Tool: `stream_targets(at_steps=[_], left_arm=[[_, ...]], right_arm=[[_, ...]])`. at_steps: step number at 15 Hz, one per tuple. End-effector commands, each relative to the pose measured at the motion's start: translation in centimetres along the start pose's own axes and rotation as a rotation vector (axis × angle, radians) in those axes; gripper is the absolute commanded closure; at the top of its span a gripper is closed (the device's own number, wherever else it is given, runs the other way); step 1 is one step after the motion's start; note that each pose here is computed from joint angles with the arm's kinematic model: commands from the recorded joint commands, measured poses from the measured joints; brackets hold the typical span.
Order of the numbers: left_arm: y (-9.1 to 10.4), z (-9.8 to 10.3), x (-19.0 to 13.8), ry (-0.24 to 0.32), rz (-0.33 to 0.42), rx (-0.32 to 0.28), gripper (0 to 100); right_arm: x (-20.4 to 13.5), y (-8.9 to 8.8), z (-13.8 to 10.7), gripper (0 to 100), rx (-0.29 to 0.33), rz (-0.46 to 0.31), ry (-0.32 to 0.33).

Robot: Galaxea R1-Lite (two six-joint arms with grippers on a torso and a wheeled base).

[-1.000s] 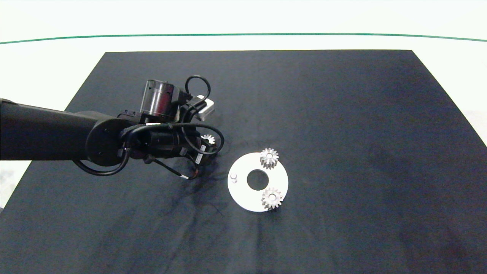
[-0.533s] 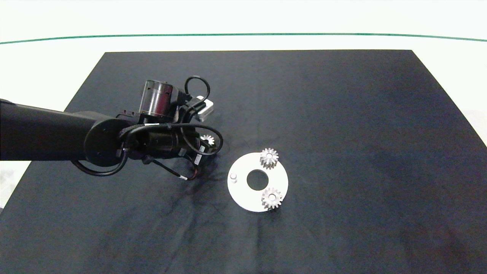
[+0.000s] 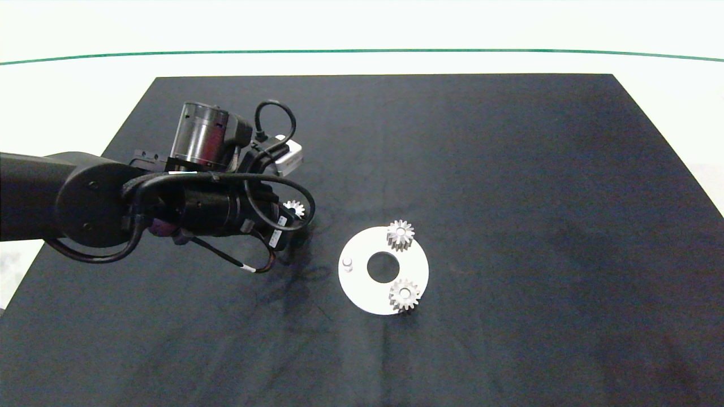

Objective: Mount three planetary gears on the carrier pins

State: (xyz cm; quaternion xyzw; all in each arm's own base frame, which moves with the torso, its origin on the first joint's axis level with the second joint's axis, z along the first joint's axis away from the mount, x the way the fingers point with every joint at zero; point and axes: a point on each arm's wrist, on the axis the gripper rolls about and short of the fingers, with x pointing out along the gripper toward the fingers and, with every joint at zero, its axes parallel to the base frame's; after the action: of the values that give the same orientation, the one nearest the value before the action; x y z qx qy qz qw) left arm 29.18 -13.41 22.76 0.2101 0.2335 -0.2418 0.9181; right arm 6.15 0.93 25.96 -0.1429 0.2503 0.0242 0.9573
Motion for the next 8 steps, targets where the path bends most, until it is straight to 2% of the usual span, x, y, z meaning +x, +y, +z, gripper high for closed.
stream_targets(at_steps=[1,4,8], left_arm=[[-0.6,-0.2,-3.1,-0.038,0.006,0.01,96],[-2.2,-0.7,-5.0,-0.044,0.016,0.034,96],[-4.2,-1.1,-6.1,-0.052,-0.03,0.064,96]], right_arm=[[-0.6,0.0,-0.3,0,-0.005,0.008,-0.021],[-0.9,0.0,-0.5,0,-0.004,0.005,-0.029],[-1.0,0.0,-0.6,0,-0.009,0.006,-0.033]])
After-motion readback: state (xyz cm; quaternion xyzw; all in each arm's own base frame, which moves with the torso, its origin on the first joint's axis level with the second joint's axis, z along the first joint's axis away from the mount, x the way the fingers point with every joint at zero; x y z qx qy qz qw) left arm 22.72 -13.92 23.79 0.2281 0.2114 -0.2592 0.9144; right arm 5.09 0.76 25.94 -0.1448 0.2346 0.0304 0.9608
